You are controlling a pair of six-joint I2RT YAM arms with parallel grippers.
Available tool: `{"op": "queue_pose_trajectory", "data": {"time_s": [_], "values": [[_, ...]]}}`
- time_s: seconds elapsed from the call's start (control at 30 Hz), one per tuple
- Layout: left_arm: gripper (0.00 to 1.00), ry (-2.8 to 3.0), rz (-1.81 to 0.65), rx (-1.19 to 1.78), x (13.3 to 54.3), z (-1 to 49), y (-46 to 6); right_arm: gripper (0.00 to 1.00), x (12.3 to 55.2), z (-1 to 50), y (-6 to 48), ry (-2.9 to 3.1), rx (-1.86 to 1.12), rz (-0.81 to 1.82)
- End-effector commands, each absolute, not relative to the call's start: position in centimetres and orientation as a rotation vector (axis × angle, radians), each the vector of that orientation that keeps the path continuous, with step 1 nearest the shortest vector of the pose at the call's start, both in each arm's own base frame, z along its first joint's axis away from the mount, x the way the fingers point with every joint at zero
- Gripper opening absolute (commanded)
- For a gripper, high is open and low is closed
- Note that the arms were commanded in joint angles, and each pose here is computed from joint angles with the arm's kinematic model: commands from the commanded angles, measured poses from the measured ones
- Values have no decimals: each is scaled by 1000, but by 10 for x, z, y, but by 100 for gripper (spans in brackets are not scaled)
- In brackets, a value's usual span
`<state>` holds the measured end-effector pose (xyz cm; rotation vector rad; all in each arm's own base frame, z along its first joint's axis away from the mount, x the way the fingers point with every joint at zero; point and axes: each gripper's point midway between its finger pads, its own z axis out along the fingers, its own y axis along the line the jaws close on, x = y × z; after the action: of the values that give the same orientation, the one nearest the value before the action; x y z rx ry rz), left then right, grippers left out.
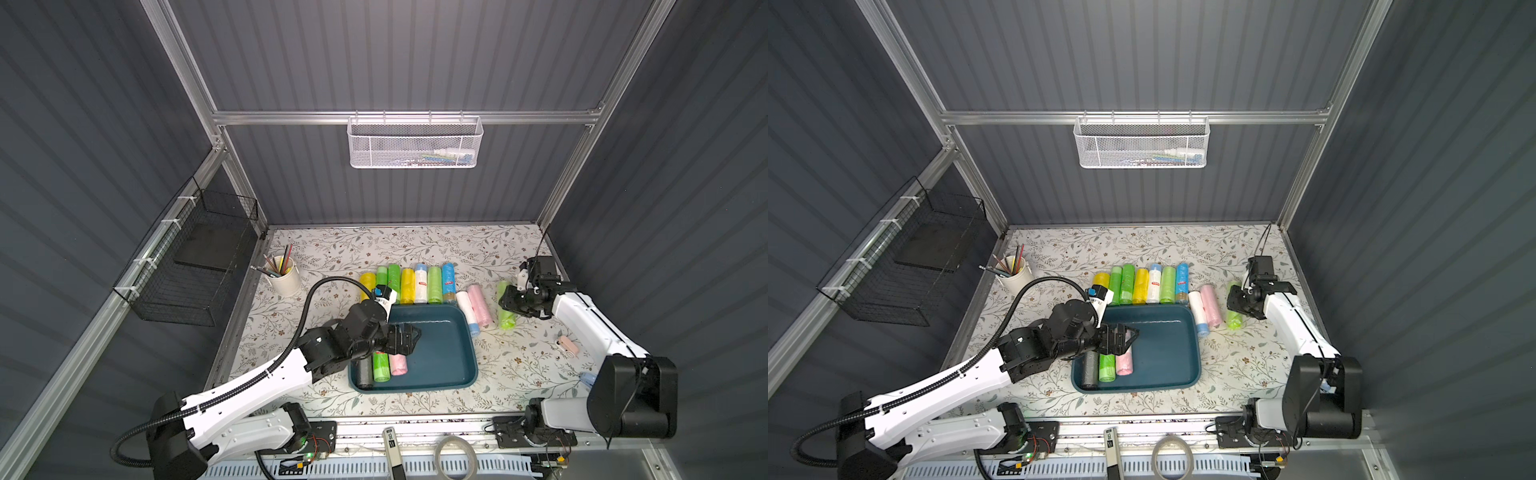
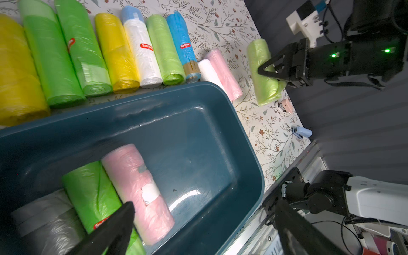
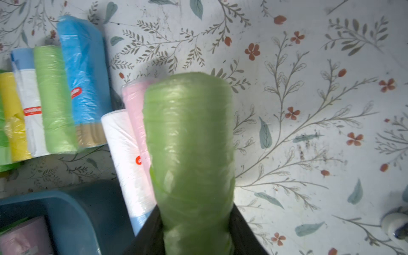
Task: Put the roll of trash bags into the storage box
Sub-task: Pick up the roll of trash bags from the center of the board, then place the roll of trash bags in the storage box.
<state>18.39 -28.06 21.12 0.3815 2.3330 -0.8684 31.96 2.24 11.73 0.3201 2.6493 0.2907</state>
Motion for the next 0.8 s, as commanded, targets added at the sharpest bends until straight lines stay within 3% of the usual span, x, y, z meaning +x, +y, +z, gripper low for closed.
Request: {"op": "queue_pose_trajectory", "data": {"time_s": [0.0,0.5,0.77], "values": [[100,2350,-777,346,184,206,-259,40,316,150,46,2591,255,426],[100,2349,-697,285,173,214,-219,40,270,169,184,2497,-2,1024],[100,2399,-644,315,164,209,-206,41,256,155,227,2499,-33,1140]]}}
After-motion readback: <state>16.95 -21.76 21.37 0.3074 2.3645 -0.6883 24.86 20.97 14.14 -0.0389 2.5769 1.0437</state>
